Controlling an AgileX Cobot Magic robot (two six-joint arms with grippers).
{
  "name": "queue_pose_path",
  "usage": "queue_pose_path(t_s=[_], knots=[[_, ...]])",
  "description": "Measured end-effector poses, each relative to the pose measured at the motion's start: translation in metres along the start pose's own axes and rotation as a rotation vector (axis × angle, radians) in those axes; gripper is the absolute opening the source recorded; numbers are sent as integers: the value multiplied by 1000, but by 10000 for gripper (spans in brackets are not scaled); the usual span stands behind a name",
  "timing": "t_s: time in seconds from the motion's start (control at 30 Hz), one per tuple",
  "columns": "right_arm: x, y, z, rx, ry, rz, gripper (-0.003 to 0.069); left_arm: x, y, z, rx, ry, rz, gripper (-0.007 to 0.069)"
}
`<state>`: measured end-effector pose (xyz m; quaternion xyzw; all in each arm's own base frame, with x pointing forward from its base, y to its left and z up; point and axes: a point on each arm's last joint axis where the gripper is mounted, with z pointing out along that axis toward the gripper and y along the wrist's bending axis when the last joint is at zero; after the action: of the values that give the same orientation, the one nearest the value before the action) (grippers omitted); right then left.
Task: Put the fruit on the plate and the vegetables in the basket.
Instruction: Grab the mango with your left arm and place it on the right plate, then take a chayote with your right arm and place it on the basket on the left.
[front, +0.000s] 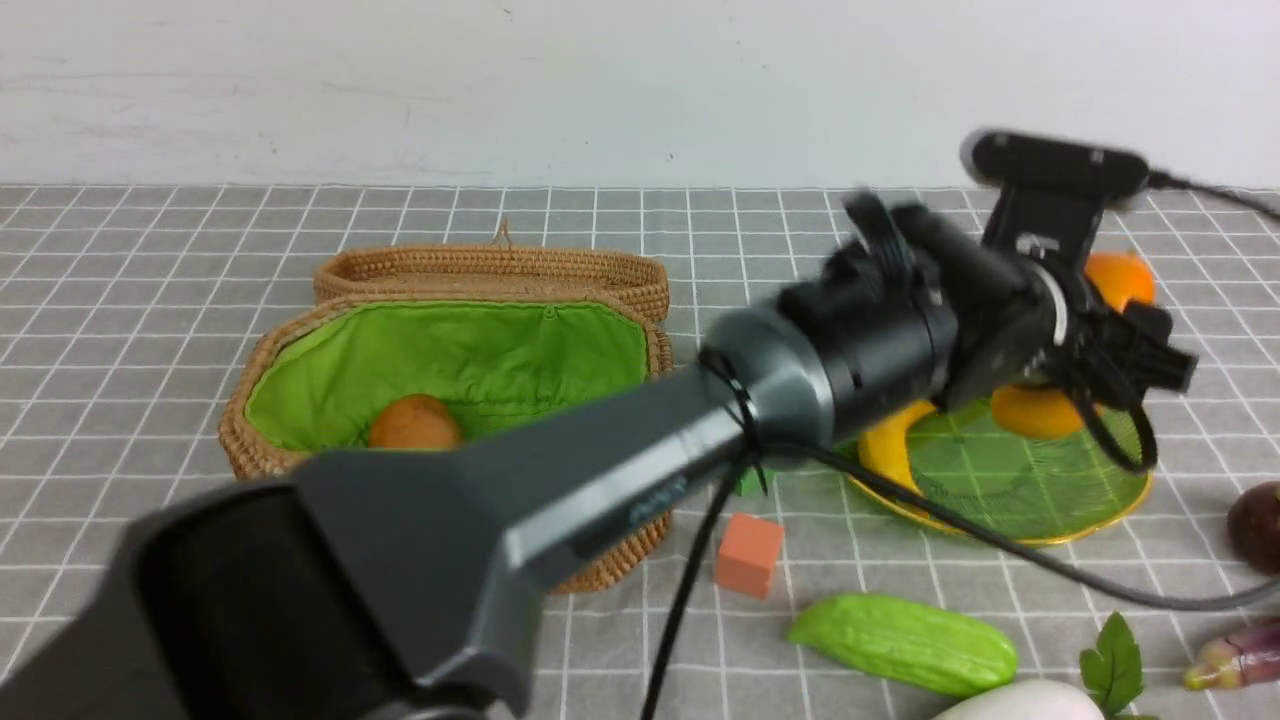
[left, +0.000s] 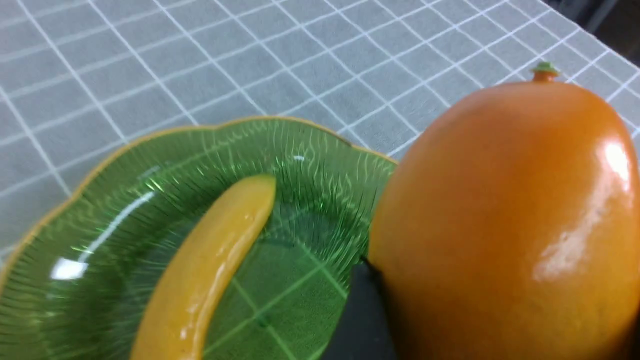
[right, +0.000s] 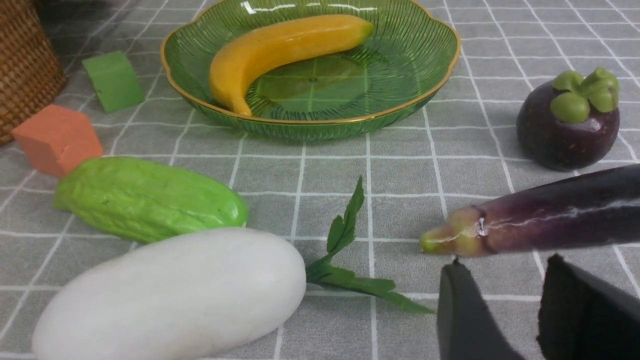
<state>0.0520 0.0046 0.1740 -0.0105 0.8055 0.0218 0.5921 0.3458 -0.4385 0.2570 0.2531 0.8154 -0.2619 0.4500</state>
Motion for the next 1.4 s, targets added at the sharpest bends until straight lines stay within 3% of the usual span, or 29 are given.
queue_pose_path(t_s=[0.23,0.47,0.63,0.87,1.0,1.07,1.1,1.23,1.4], knots=[[0,0,0,0,0,0,241,39,15,33,-60,74,-13,567],[0,0,0,0,0,0,241,40,19,33,-98,89,-40,662],[0,0,0,0,0,0,241,30,20,20,-137,116,-36,641],[0,0,0,0,0,0,241,-21,20,-48,-256,188,41,412],[0,0,0,0,0,0,241,-64,26,-134,-357,288,145,120],[0,0,0,0,0,0,241,-78,33,-171,-389,311,148,18],[0,0,0,0,0,0,241,-79,35,-175,-394,312,145,10],[0,0,0,0,0,0,241,-107,50,-268,-423,211,107,-13],[0,0,0,0,0,0,241,-85,59,-351,-434,190,95,-13]])
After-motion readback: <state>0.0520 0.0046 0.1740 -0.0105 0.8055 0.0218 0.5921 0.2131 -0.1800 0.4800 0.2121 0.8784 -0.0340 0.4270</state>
